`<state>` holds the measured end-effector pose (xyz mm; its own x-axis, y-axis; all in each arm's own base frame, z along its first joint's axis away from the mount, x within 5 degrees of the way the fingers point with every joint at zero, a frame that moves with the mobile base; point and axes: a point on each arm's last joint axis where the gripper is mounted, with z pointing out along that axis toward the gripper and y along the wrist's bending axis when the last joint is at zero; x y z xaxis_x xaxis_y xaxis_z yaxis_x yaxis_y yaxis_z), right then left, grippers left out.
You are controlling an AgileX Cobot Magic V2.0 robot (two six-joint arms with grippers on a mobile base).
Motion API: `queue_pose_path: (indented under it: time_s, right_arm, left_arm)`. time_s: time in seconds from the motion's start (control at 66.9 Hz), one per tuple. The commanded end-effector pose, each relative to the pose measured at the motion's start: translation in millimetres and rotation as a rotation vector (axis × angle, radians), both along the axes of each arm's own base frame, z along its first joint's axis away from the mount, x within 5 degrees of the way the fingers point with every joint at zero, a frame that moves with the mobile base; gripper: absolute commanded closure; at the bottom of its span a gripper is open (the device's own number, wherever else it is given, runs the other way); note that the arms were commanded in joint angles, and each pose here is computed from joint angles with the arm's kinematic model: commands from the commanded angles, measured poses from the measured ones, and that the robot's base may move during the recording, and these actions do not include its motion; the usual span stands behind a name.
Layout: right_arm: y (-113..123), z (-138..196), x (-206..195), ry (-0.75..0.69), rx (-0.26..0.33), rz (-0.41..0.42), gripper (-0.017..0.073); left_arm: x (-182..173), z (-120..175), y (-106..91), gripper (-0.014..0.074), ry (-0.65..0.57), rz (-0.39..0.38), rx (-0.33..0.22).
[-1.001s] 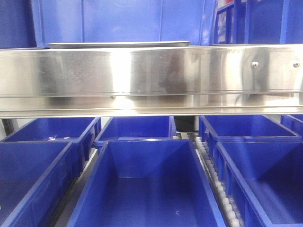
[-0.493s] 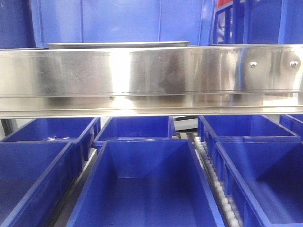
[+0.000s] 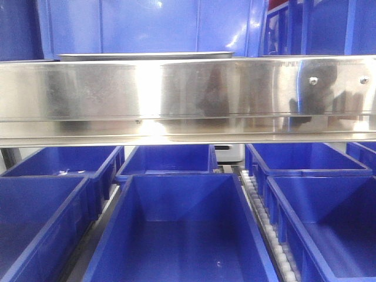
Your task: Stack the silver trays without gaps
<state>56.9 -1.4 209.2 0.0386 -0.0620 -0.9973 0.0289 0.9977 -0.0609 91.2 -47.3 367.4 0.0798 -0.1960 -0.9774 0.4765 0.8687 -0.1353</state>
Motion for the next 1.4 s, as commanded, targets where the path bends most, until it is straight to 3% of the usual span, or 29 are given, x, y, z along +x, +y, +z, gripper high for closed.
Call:
queue_pose_path:
  time_s: [0.0, 0.657, 0.762, 0.837, 0.851, 1.001, 1.225, 1.389]
  right_arm:
    - [-0.3, 1.3, -0.6, -0.017, -0.007, -0.006, 0.0581]
    - [-0.3, 1.3, -0.6, -0.017, -0.007, -0.006, 0.0581]
    - [-0.3, 1.3, -0.6, -0.017, -0.007, -0.006, 0.0581]
    - [-0.3, 1.3, -0.6, -0.017, -0.007, -0.006, 0.0581]
    - [-0.3, 1.3, -0.6, -0.017, -0.007, -0.006, 0.0581]
    - [-0.3, 1.3, -0.6, -0.017, -0.007, -0.006, 0.0581]
    - [-0.3, 1.3, -0.6, -0.017, -0.007, -0.006, 0.0581]
    - [-0.3, 1.3, -0.6, -0.017, -0.007, -0.006, 0.0581]
  left_arm:
    - [-2.0, 1.3, -0.5, 0.0601, -0.016, -0.014, -0.006]
    - [-1.5, -0.2, -0.4, 0.0601, -0.008, -0.009, 0.001]
    - [0.9, -4.9, 2.2, 0.0601, 0.002, 0.028, 0.037]
    - [2.8, -7.8, 6.0, 0.0601, -0.027, 0.083, 0.119]
    - [3.1, -9.4, 6.9, 0.0601, -0.046, 0.099, 0.165]
    - [7.6, -21.5, 17.8, 0.0601, -0.124, 0.237, 0.268]
    - [-2.0, -69.1, 32.1, 0.0601, -0.081, 0.353, 0.281]
    - [-21.3, -101.7, 39.0, 0.0601, -0.077, 0.398, 0.204]
